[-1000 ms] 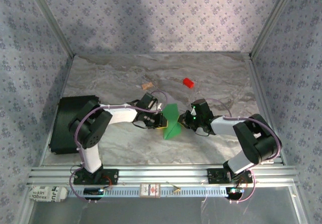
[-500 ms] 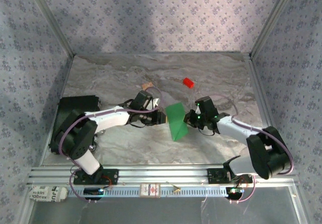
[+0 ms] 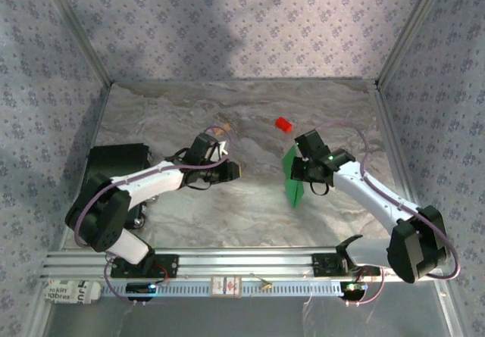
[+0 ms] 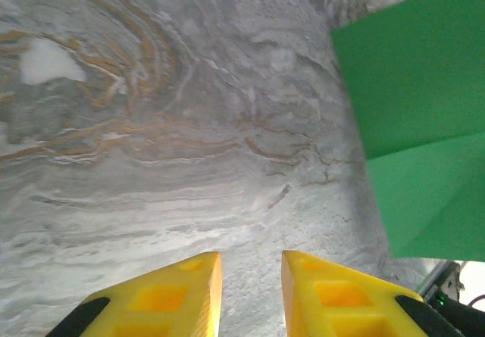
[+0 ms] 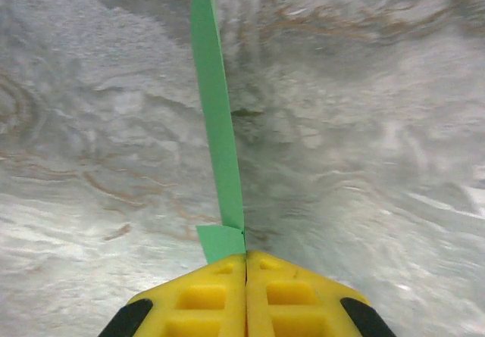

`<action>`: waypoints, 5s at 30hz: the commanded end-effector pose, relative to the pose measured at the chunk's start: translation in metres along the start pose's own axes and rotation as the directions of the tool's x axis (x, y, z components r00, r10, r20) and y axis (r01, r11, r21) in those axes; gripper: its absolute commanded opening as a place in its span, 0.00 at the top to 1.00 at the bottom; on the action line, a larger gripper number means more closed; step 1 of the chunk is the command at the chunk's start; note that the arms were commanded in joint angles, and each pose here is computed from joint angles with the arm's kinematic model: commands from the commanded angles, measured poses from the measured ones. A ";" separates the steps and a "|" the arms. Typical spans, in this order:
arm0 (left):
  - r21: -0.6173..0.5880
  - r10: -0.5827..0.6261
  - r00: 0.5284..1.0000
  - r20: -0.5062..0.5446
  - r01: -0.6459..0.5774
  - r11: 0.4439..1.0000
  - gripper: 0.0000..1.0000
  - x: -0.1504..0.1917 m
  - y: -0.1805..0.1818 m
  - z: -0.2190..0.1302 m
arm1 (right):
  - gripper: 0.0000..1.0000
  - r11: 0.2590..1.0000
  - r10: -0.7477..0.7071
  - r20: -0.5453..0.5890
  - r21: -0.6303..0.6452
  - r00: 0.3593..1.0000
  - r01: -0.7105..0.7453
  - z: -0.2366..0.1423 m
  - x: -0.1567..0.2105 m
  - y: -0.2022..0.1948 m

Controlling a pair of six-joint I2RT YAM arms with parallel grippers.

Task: Fold a paper plane with a square sheet of paper (pick it up from the middle)
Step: Turn over the paper at the center of the table, then third fold the triangle at the center of the table.

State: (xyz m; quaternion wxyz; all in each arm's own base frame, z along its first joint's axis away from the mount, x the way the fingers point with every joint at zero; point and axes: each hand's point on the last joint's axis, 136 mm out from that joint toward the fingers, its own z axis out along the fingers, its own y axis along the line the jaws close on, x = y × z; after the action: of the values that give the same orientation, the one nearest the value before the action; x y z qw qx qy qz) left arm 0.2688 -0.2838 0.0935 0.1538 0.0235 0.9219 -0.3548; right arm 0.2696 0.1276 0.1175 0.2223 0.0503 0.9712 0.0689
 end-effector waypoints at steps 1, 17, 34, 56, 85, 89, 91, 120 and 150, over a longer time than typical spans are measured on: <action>-0.035 0.002 1.000 0.030 -0.001 0.999 0.73 -0.002 0.009 -0.011 | 0.92 0.959 -0.095 -0.004 0.268 0.995 0.093 -0.016 0.003 -0.038; -0.134 -0.165 0.963 0.214 0.197 0.971 0.67 -0.012 0.066 -0.053 | 0.92 0.791 -0.421 -0.025 0.479 0.907 0.380 0.018 0.010 0.060; -0.014 -0.187 0.955 0.229 0.195 0.981 0.69 -0.016 0.054 -0.062 | 0.66 0.954 -0.145 0.016 -0.262 0.989 0.144 0.036 0.032 0.148; 0.116 -0.061 0.998 0.022 0.058 0.991 0.71 -0.003 -0.033 0.010 | 0.26 0.871 0.115 0.173 -0.491 0.978 -0.015 0.017 0.025 0.042; 0.121 -0.111 0.988 -0.107 0.123 0.985 0.68 0.008 -0.031 0.043 | 0.87 0.834 0.184 -0.231 -0.478 0.955 -0.276 0.089 0.053 0.041; 0.131 -0.114 0.984 -0.134 0.132 0.983 0.67 0.010 -0.031 0.048 | 0.87 0.826 0.159 -0.283 -0.487 0.946 -0.284 0.099 0.069 0.041; 0.133 -0.118 0.983 -0.143 0.138 0.981 0.66 0.011 -0.031 0.051 | 0.88 0.814 0.145 -0.306 -0.503 0.941 -0.289 0.102 0.073 0.044; 0.072 -0.194 0.946 -0.261 0.219 0.973 0.75 0.036 -0.013 0.086 | 0.90 0.835 0.140 -0.313 -0.473 0.939 -0.282 0.105 0.078 0.039; 0.109 -0.221 0.941 -0.258 0.256 0.961 0.81 0.037 -0.017 0.088 | 0.90 0.832 0.161 -0.303 -0.470 0.939 -0.294 0.103 0.075 0.039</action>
State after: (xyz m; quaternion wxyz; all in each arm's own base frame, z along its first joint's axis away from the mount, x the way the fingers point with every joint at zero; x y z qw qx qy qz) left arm 0.2607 -0.3545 0.0338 0.0045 -0.0389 0.9051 -0.4233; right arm 0.2667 0.1963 0.0195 0.1212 0.0789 0.9098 0.3891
